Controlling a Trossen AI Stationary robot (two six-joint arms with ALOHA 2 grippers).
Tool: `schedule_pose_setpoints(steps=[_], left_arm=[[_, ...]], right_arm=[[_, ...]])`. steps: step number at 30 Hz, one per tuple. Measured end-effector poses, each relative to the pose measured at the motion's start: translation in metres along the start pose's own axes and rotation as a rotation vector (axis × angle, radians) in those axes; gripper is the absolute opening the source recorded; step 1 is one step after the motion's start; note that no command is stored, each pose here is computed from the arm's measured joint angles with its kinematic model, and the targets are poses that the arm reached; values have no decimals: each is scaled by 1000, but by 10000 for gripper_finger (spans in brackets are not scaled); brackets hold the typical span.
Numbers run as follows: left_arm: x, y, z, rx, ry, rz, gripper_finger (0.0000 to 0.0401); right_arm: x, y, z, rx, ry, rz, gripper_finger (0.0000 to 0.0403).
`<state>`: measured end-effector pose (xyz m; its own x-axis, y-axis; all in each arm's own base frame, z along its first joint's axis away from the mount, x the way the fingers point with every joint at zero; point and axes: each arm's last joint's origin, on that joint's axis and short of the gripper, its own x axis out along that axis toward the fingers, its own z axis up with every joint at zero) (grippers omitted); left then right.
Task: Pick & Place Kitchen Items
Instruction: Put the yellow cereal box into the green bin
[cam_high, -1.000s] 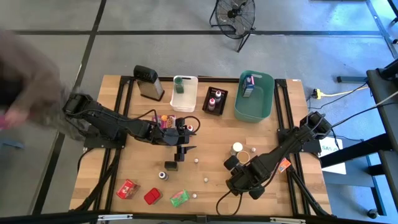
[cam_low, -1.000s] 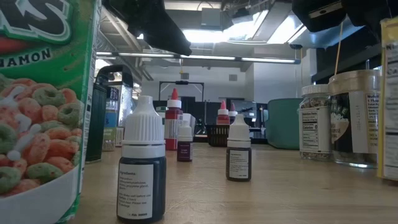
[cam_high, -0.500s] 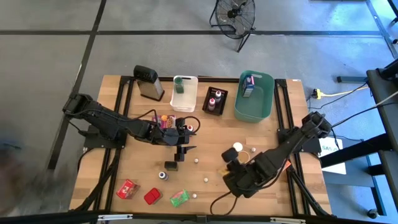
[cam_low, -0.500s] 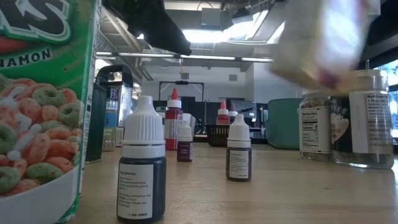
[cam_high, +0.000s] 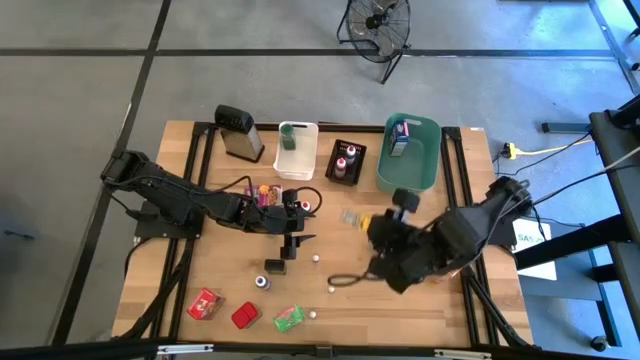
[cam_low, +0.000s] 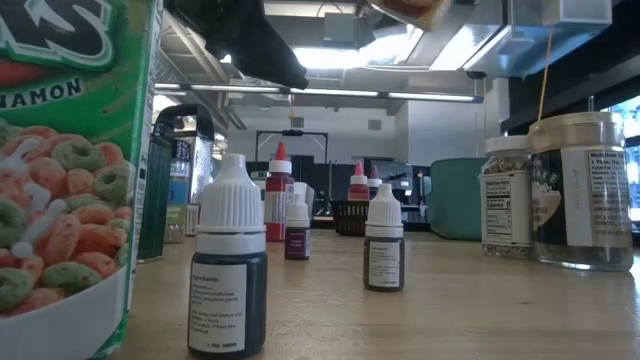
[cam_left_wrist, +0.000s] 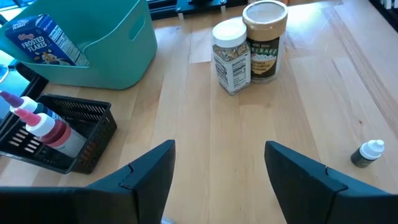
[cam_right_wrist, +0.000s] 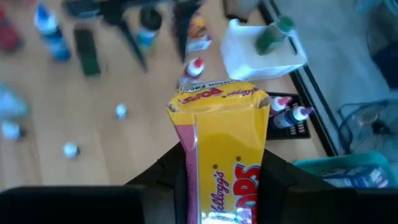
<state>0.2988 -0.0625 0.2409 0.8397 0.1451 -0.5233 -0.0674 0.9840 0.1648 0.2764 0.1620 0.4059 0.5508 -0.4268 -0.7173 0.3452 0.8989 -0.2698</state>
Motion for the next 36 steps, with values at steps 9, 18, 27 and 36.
schedule_pose_setpoints(steps=[9,18,27,36], left_arm=[[0,0,0,5,0,0,244],[0,0,0,7,0,0,244],[0,0,0,3,1,0,244],[0,0,0,-14,1,0,244]], right_arm=[[-6,-66,26,166,-55,-44,119],[-18,-145,30,355,-99,-130,119],[-35,-218,18,582,-137,-247,119],[-15,-259,6,705,-38,-366,119]])
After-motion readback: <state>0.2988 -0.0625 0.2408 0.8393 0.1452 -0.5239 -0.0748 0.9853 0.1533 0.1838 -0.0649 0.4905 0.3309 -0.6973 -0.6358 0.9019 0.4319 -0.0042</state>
